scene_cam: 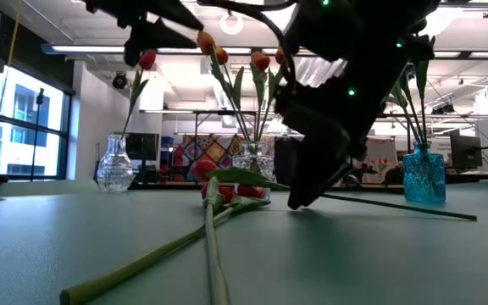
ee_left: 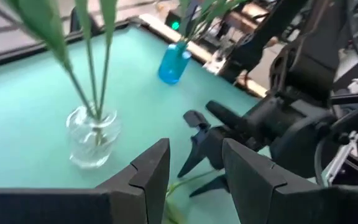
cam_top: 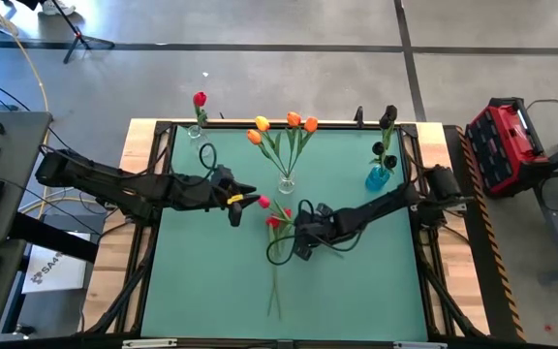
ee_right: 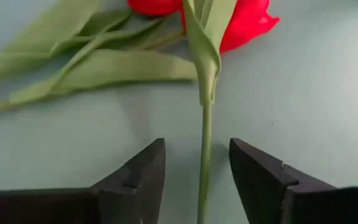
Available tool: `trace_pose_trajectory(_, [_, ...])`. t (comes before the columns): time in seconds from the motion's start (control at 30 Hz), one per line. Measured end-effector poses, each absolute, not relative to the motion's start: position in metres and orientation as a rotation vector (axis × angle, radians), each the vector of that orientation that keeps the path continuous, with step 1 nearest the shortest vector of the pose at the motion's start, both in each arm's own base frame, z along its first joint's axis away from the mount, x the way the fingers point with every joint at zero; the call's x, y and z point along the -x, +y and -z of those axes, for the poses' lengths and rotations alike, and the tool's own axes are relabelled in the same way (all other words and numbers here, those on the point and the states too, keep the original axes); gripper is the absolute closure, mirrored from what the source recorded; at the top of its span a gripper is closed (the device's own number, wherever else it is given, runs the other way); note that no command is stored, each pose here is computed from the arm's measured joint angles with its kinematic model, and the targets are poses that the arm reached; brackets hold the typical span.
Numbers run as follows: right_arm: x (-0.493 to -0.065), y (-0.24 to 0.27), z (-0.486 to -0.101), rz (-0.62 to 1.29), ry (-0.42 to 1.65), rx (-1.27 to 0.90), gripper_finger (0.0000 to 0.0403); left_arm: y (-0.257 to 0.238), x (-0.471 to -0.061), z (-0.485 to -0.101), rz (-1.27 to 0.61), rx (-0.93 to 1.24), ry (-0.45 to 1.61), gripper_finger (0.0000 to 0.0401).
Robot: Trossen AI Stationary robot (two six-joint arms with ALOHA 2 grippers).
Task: Sort flowers into vase by color
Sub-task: Put the pink tulip into the top left transparent vase
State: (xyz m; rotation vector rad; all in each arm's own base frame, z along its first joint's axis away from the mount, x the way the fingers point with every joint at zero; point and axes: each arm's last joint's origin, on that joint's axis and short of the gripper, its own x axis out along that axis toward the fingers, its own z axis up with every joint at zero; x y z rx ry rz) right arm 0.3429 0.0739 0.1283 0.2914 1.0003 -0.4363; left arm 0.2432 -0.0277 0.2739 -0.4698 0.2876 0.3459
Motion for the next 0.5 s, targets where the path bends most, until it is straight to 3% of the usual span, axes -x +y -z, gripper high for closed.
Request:
trace_pose_trajectory(0.13, [-0.345, 0.070, -0.128, 0.442, 0.998, -0.342, 0.0291, -0.027, -0.242, -0.272, -0.359, 0.495, 0.306, 0.0266])
trace_pose_trajectory(0.3, [-0.345, 0.069, -0.149, 0.412, 0.928, -0.393, 0.0389, -0.026, -0.237, -0.278, -0.356, 0.514, 0.275, 0.0266])
trace_pose_trajectory(0.5, [-0.334, 0.064, -0.201, 0.470, 0.719, -0.435, 0.0398, -0.015, -0.211, -0.308, -0.351, 0.546, 0.134, 0.0266])
